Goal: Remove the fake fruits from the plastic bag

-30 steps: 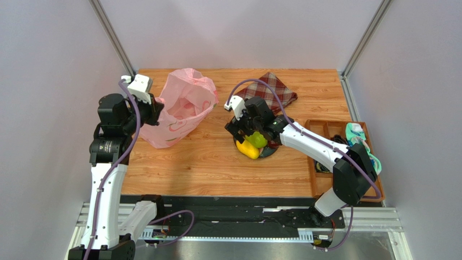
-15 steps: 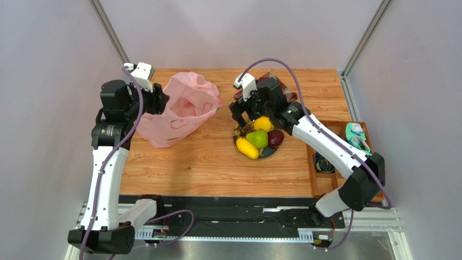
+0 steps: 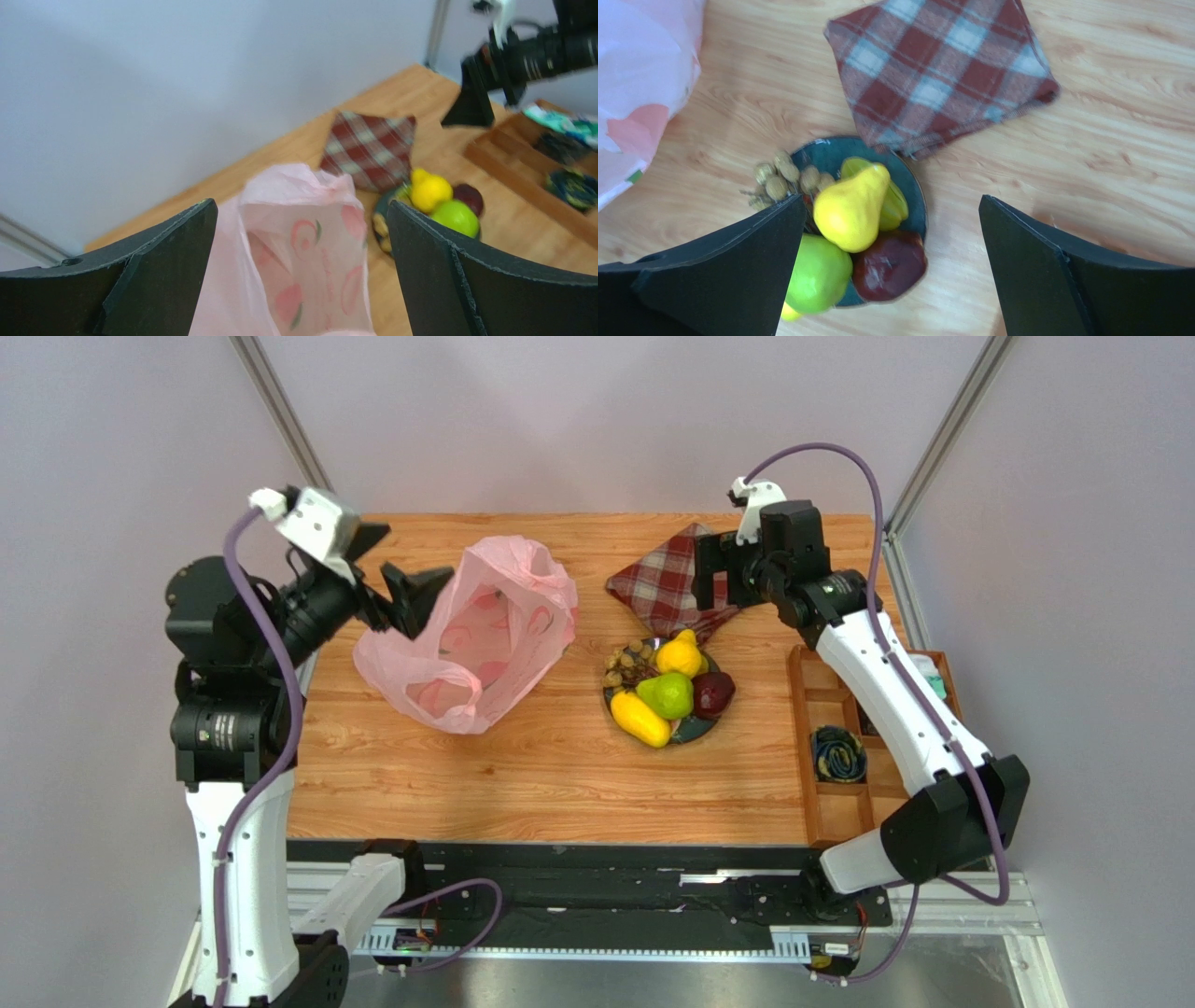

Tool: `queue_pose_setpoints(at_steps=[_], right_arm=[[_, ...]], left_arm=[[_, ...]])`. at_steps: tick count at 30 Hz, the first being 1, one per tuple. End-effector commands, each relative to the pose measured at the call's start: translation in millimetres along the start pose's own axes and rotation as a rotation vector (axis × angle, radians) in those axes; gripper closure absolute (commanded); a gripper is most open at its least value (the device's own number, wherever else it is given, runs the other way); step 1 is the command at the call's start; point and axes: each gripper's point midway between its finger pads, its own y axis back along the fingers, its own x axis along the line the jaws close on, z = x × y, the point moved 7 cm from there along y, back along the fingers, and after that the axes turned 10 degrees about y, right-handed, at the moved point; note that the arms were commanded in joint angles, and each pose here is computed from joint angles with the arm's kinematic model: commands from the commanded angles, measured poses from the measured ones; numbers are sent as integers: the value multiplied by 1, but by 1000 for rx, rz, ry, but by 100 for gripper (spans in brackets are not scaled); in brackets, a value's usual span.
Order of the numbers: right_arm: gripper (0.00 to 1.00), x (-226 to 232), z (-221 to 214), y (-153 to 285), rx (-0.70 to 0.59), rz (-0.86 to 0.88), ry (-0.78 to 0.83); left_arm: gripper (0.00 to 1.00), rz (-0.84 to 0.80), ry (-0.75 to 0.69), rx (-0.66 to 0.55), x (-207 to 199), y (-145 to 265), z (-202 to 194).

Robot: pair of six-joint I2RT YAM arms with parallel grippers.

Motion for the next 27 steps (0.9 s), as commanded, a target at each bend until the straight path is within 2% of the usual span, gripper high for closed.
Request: queue_pose_setpoints(at_steps=[1,2,4,6,10,13,18,22,27], right_arm=[[0,-12,-25,34,56,-140,56],[0,-13,-34,42,59,-158,63],[0,-13,-65,43,114,-176,71],[0,-14,-76,56,104,-176,102],[0,-16,-102,65,183,-202,120],[0,-17,-100,68,201,-208,130],[0,-15,-88,60,147,-193,100],[0,-13,-68,48,91,-163,105],[0,-15,-68,25,142,-175,117]], left_arm=[[1,-222,57,290,-16,-6,-86],[1,-276,71,377,-29,-2,-106],[1,-314,88,462,-36,5,-139],[1,-311,108,487,-38,11,-155],[1,-281,146,547,-38,22,-191],[1,-270,197,540,-40,22,-197],[1,-218,235,496,-36,15,-202],[1,-263,163,499,-33,7,-192],[1,-198,102,497,-13,-9,-184]])
